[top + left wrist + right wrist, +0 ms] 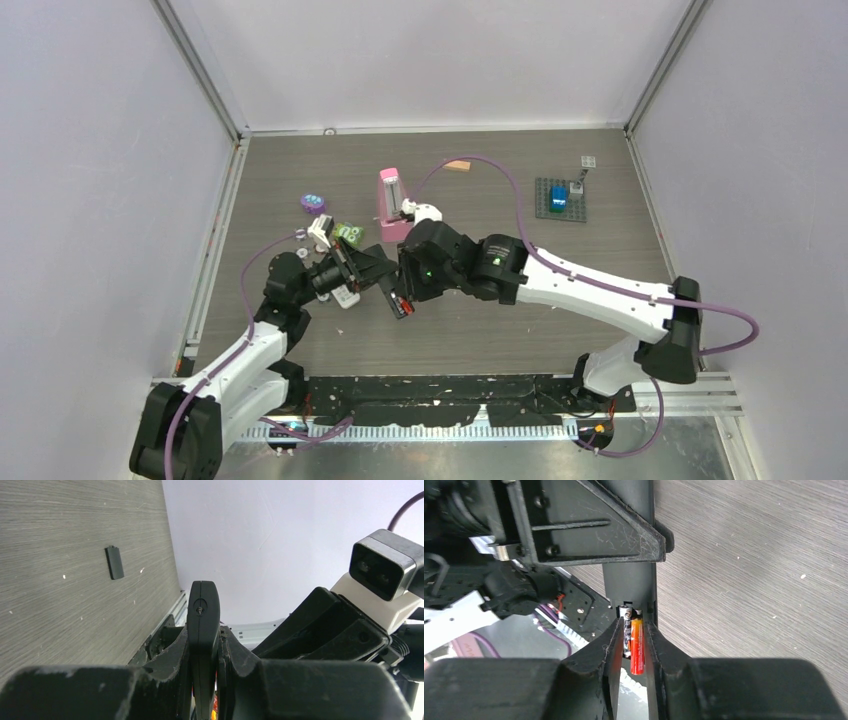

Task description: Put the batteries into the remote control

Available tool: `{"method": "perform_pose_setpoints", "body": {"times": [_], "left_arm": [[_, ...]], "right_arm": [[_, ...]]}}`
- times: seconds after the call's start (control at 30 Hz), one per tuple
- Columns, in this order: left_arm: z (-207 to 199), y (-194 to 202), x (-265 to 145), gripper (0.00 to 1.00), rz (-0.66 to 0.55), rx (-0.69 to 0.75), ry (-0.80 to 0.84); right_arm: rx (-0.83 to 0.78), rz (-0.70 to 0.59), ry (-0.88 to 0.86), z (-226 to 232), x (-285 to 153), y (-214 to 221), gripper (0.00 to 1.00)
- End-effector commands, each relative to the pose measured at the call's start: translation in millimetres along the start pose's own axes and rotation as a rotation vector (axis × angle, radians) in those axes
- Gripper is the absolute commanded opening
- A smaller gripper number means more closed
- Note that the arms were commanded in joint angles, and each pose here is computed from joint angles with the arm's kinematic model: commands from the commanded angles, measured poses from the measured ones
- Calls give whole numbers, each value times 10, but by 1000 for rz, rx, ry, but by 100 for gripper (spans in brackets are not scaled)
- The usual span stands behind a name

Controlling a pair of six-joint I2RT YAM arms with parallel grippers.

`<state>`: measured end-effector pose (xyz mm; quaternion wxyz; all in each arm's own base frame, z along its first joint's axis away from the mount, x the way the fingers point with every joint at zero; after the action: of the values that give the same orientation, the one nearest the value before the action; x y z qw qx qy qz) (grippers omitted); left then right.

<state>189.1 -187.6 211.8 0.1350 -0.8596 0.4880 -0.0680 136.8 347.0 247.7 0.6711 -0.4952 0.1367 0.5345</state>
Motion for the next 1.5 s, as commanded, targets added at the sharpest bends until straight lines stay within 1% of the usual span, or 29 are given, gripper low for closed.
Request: {"method": "perform_pose_setpoints", "body": {"times": [0.0, 0.07, 0.13, 0.17, 0.2, 0.23, 0.27, 0.3, 0.33, 0.4, 0.47, 0.6, 0.7, 0.83, 1.0, 1.13, 1.3, 1.47], "left_arm": [[-193, -39, -2, 0, -18, -5, 86], [-219, -50, -7, 0, -25, -31, 96], [-258, -64, -13, 0, -36, -47, 110], [-270, -71, -17, 0, -43, -57, 114], [-285, -84, -20, 0, -53, -69, 119], [-313, -100, -24, 0, -64, -84, 127], [-334, -117, -34, 0, -80, -99, 136], [-353, -135, -44, 0, -97, -119, 143], [-377, -154, -54, 0, -114, -138, 150], [-413, -185, -76, 0, -145, -171, 158], [-444, -213, -101, 0, -171, -202, 161], [-547, -251, -164, 0, -215, -237, 172], [-569, -263, -209, 0, -242, -269, 165], [-590, -270, -263, 0, -273, -302, 151], [-614, -283, -327, 0, -310, -342, 151], [-619, -283, -358, 0, -322, -379, 148], [-577, -291, -414, 0, -365, -410, 130], [-568, -287, -438, 0, -378, -417, 123]], "right_arm": [[105, -188, -163, 175, -484, -313, 27], [130, -219, -235, 191, -625, -313, 27], [173, -246, -296, 167, -722, -281, 30], [196, -252, -314, 146, -704, -246, 34], [210, -270, -340, 137, -787, -248, 36], [228, -277, -349, 109, -752, -216, 41], [250, -297, -365, 95, -810, -227, 48], [257, -306, -380, 86, -774, -190, 52], [276, -327, -406, 91, -837, -201, 61], [306, -361, -474, 139, -886, -187, 69], [332, -384, -527, 186, -914, -163, 72], [377, -422, -557, 219, -914, -170, 76], [413, -454, -576, 211, -908, -170, 78], [471, -504, -657, 264, -972, -209, 78], [527, -513, -692, 341, -989, -270, 78], [545, -491, -703, 398, -937, -264, 75], [557, -464, -703, 428, -872, -236, 71], [571, -448, -696, 434, -798, -210, 65]]}}
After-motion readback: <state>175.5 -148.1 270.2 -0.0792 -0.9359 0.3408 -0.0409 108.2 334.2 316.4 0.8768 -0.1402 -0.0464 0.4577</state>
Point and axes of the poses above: each gripper's point midway between its finger pads, its own x axis out along the fingers, its own z axis along the line the jaws close on, y = z × x, the point moved 4 cm from there along -x, back along the fingers, and after that the axes turned 7 degrees about x, right-handed, at the moved point
